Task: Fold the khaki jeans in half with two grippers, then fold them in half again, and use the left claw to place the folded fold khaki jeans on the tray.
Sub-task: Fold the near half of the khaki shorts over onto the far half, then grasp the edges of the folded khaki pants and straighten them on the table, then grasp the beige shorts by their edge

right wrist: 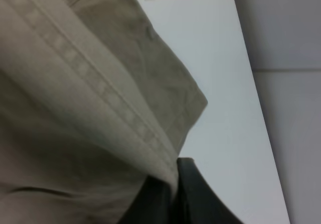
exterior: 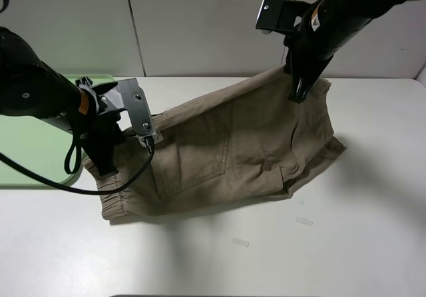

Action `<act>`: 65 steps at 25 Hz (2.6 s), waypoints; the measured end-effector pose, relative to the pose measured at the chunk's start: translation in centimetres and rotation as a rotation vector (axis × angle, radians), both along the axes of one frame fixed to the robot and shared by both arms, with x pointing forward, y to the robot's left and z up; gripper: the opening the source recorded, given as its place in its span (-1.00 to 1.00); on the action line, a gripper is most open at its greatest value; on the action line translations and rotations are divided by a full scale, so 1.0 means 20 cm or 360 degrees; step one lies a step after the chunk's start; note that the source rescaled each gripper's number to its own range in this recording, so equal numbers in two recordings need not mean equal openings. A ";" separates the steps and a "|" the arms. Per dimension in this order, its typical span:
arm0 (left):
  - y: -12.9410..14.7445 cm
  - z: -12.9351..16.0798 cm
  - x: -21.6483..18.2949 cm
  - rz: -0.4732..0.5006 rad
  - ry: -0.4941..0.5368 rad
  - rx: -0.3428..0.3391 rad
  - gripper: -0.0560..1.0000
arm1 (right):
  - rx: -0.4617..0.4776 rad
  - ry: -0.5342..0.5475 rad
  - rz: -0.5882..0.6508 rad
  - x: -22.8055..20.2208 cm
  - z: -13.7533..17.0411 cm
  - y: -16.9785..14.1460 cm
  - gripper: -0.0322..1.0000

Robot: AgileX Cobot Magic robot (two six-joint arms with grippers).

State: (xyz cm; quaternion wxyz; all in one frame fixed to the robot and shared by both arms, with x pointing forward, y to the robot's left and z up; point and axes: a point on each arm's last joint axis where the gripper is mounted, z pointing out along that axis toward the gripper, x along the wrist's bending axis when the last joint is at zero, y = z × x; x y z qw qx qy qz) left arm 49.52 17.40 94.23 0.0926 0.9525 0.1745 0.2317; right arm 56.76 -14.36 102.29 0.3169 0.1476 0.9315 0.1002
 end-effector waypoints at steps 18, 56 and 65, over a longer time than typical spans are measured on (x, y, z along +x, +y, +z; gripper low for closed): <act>0.09 -0.06 0.16 0.0083 -0.0191 -0.0238 -0.76 | -0.0003 0.0033 0.0004 0.11 -0.20 0.00 -0.87; 0.18 0.18 0.02 0.0715 -0.0090 -0.0455 0.98 | 0.0603 0.0451 -0.0722 -0.05 -0.03 -0.01 1.00; 0.22 0.18 -0.02 0.0892 0.0014 -0.0412 0.95 | 0.0383 0.0851 -0.1153 -0.24 0.06 -0.11 1.00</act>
